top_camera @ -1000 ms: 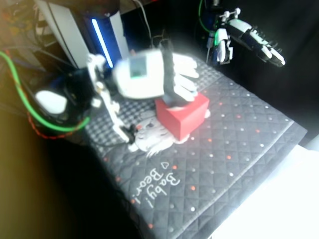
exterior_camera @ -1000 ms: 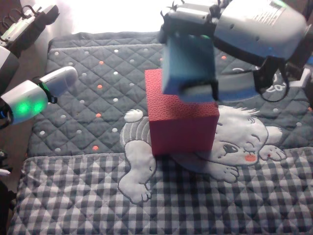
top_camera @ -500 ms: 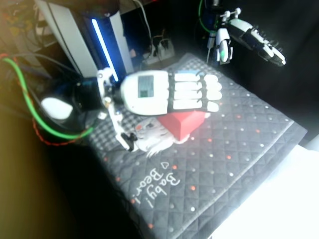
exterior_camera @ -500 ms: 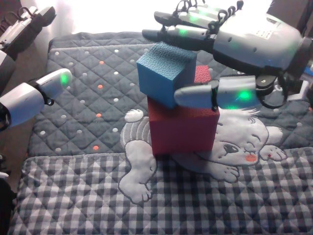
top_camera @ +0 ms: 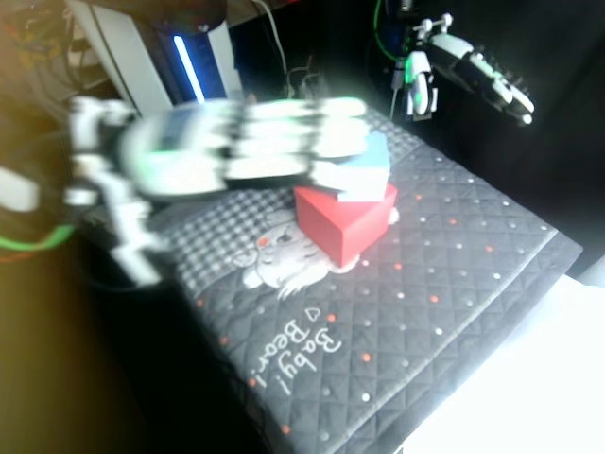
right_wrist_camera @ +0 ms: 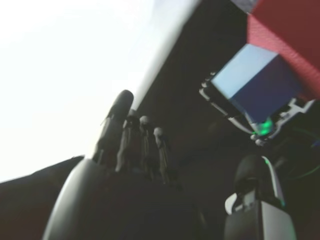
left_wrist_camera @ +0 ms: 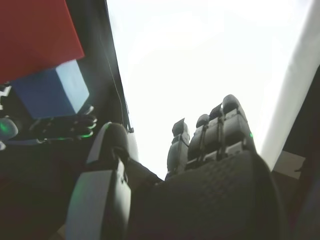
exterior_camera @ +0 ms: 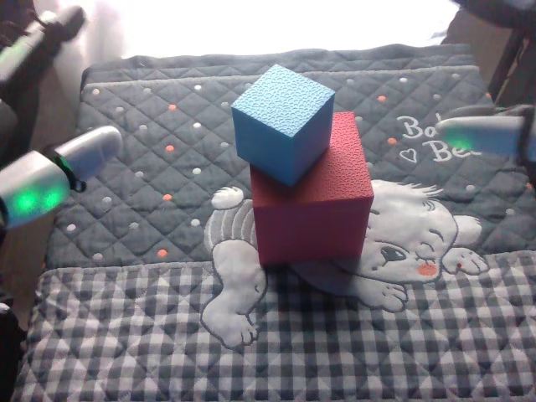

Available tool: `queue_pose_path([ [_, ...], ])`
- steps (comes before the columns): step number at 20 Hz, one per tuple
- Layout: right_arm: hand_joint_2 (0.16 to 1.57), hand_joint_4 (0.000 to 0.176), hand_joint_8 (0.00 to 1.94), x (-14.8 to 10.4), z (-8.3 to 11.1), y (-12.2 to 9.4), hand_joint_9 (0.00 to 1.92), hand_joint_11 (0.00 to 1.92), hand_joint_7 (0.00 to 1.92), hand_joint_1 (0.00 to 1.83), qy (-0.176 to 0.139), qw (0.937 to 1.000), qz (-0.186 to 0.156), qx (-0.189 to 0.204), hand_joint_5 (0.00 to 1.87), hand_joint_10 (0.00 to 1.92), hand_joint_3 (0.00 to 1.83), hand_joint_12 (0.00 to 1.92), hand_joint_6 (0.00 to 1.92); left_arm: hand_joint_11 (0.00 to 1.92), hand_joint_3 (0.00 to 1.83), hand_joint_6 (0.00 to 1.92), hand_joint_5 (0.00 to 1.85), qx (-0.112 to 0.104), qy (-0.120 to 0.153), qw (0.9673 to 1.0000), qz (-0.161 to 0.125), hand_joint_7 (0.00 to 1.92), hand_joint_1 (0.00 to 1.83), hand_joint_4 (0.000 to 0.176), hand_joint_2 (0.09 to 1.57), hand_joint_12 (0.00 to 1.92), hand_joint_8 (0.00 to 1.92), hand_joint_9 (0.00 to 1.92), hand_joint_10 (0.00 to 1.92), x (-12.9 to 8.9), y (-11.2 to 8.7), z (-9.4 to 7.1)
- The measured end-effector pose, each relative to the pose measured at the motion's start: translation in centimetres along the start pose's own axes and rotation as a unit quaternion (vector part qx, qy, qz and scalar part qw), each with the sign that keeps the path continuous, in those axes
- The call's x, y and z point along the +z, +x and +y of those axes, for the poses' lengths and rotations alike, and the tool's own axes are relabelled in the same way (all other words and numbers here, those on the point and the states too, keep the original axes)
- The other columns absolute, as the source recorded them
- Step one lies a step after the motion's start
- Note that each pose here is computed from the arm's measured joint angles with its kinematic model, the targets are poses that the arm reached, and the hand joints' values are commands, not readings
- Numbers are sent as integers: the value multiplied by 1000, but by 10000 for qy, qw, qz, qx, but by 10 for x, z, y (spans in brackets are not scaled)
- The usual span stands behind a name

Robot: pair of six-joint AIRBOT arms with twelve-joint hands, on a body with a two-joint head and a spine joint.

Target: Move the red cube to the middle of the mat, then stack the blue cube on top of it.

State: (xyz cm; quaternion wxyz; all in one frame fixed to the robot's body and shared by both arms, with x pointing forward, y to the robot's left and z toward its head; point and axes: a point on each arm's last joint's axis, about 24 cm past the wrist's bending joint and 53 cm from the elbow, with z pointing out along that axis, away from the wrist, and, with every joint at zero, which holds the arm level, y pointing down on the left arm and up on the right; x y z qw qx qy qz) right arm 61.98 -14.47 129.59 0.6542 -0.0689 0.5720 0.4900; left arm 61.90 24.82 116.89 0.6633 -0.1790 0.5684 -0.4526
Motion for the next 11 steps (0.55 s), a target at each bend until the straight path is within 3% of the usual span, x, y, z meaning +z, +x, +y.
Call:
queue_pose_path([
  [1,1172,15,0,-7,-6,-3,0,0,0,391,113,9999,-42,12,0,0,18,0,0,0,0,0,0,44,36,10000,-28,0,521,176,1110,0,0,0,0,-1,-4,-2],
  [3,1175,16,0,-18,-19,-4,0,0,0,486,492,9983,-108,-297,0,0,17,0,0,0,0,0,0,93,153,9997,-158,0,535,161,1112,0,0,0,0,-2,-14,-7],
  [4,1186,31,0,-24,-24,-3,0,0,0,506,628,9971,-117,-417,0,0,20,0,0,0,0,0,0,116,169,9996,-175,0,533,172,1111,0,0,0,0,-2,-15,-8],
  [6,1153,87,0,-35,-31,-3,0,0,0,588,819,9955,-99,-475,0,0,3,0,0,0,0,0,0,120,198,9994,-275,0,567,176,1093,0,0,0,0,-5,-20,-12],
  [7,1142,104,0,-41,-32,-8,0,0,0,608,880,9949,-194,-457,0,0,0,0,0,0,0,0,0,166,265,9991,-281,0,647,176,1127,0,0,0,0,-7,-23,-17],
  [8,1132,110,0,-47,-32,-17,0,0,0,631,909,9940,-353,-496,0,0,0,0,0,0,0,0,0,230,324,9987,-303,0,626,176,1120,0,0,0,0,-9,-28,-23],
  [10,1112,96,0,-60,-26,-36,0,1,0,587,964,9901,-729,-718,0,0,0,1,0,0,0,0,0,518,471,9969,-360,0,559,176,1122,0,0,0,0,-8,-41,-33],
  [11,1101,106,0,-64,-20,-44,0,0,0,603,935,9881,-886,-836,0,0,0,0,0,0,6,0,0,570,508,9963,-404,0,573,176,1140,0,0,0,0,-8,-45,-36],
])
